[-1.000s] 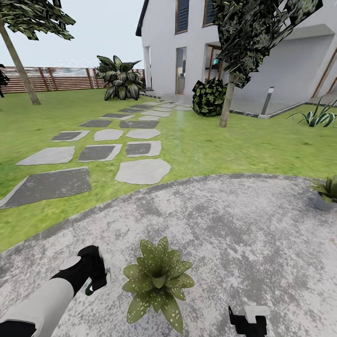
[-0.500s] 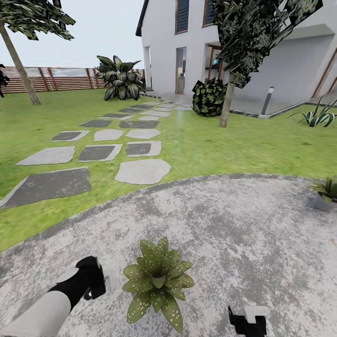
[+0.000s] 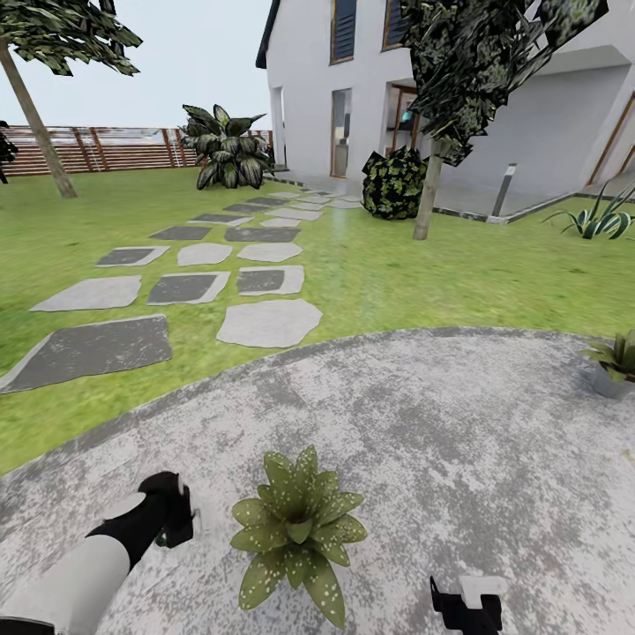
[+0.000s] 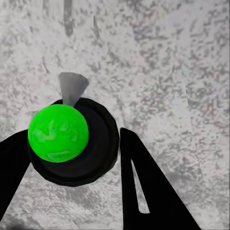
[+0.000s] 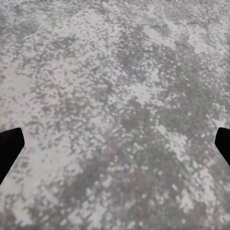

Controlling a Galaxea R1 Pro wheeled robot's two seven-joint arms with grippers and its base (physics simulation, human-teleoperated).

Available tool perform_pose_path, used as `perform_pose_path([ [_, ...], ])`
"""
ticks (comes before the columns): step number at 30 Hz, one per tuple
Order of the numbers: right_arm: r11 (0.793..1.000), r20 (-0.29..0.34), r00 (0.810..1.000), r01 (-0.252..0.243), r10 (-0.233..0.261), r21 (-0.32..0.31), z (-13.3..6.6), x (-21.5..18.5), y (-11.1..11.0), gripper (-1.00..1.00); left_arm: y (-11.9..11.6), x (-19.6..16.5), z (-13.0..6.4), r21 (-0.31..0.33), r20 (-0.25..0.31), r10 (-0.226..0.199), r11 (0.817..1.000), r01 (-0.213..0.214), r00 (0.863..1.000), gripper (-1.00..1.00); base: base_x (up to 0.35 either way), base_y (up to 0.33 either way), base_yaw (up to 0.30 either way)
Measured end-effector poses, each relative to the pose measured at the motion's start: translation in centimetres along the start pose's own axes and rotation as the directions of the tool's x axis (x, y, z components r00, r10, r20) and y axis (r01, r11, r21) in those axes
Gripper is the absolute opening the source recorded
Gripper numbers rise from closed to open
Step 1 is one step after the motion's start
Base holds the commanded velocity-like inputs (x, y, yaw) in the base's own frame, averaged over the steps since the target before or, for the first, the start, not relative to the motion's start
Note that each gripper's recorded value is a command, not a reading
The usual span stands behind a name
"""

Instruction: Pick up the pesticide atomizer in the garden and spray insectifuge to fully cover both potted plants in the garden.

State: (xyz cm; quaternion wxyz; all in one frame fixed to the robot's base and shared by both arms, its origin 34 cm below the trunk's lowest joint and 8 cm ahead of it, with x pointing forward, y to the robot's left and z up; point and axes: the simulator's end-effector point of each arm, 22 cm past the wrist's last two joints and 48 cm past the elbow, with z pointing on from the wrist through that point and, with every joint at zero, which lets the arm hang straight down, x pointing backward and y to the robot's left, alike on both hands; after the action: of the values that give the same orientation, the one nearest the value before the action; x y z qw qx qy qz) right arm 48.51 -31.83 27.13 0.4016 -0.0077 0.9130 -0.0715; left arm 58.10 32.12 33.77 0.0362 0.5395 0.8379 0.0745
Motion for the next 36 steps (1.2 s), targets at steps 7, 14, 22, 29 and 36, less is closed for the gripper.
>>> perform_pose_path([
  [7,1.000,0.000,1.000,0.000,0.000,0.000,0.0,0.0,0.0,1.00,-2.1,1.4,-2.3,0.221,-0.056,0.051,0.975,-0.038,0.997,-1.00,0.000,0.000,0.000],
  [14,1.000,-0.001,1.000,0.001,-0.001,0.000,0.0,0.0,0.0,1.00,-0.3,2.9,-3.3,0.200,-0.136,0.161,0.971,-0.132,0.977,-1.00,0.000,0.000,0.000],
  [22,1.000,-0.002,1.000,0.001,-0.001,-0.001,0.0,0.1,0.0,1.00,6.3,-0.4,-5.6,-0.025,-0.018,0.067,0.997,-0.067,0.998,-1.00,0.000,0.000,0.000],
  [29,1.000,-0.001,1.000,0.000,0.000,0.002,0.0,0.0,-0.1,1.00,3.2,-3.9,-6.8,0.110,0.043,0.075,0.991,-0.080,0.996,-1.00,0.000,0.000,0.000],
  [36,1.000,0.000,1.000,0.000,0.000,0.001,0.0,0.0,0.0,1.00,4.3,-6.2,-11.9,0.121,0.085,-0.008,0.993,-0.002,0.996,-1.00,0.000,-0.035,0.004],
])
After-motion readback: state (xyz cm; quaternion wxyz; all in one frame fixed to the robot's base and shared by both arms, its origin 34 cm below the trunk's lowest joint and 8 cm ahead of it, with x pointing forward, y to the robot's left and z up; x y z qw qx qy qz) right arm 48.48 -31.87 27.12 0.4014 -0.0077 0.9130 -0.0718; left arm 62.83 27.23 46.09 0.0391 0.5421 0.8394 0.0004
